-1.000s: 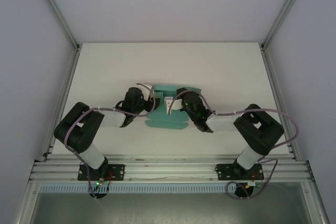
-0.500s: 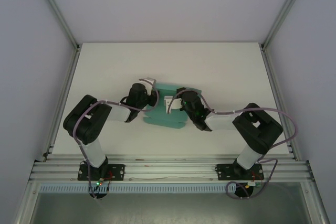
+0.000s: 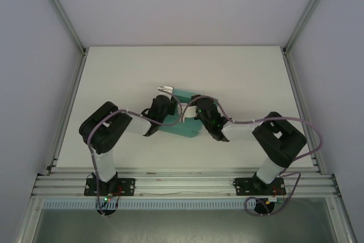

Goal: Assemble paper box

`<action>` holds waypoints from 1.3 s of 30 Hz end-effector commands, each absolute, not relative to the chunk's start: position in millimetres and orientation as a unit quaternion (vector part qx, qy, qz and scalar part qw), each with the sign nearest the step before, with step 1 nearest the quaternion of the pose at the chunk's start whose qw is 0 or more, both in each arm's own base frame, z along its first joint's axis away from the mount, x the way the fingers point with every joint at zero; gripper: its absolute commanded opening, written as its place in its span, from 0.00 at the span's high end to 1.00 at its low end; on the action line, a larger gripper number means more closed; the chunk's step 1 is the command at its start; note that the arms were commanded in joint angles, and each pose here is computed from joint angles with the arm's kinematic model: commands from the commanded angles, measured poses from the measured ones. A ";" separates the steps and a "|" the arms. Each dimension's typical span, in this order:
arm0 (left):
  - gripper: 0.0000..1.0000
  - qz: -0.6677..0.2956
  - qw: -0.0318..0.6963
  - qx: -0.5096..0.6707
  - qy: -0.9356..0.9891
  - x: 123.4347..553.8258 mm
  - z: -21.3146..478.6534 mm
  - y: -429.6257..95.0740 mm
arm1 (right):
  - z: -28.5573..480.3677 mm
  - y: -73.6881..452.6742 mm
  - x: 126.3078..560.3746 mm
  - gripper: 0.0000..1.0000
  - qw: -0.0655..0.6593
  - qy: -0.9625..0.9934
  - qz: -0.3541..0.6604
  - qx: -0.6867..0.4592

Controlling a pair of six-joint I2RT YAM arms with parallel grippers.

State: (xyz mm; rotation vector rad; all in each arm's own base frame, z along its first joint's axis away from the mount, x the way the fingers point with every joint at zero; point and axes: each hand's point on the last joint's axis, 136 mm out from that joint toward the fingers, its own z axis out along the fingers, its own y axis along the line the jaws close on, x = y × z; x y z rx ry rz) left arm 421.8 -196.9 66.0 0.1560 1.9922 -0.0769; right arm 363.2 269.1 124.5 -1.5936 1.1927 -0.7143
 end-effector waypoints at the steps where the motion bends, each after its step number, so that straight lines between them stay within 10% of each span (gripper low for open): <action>1: 1.00 0.061 0.535 0.015 0.843 423.2 55.8 -167.8 | 113.7 277.9 351.9 1.00 0.477 0.490 -0.259 -0.682; 10: 1.00 0.012 0.524 0.012 0.852 416.1 50.9 -181.5 | 114.1 276.8 353.0 1.00 0.475 0.496 -0.260 -0.679; 16: 0.57 -0.016 0.513 0.013 0.858 408.9 66.3 -187.0 | 115.8 277.0 354.1 1.00 0.476 0.498 -0.260 -0.676; 21: 0.45 -0.041 0.508 0.017 0.860 399.9 79.8 -189.2 | 116.8 275.3 356.6 1.00 0.475 0.502 -0.267 -0.672; 39: 0.58 -0.045 0.494 0.019 0.868 408.7 51.1 -176.9 | 115.6 275.4 353.2 1.00 0.467 0.515 -0.250 -0.674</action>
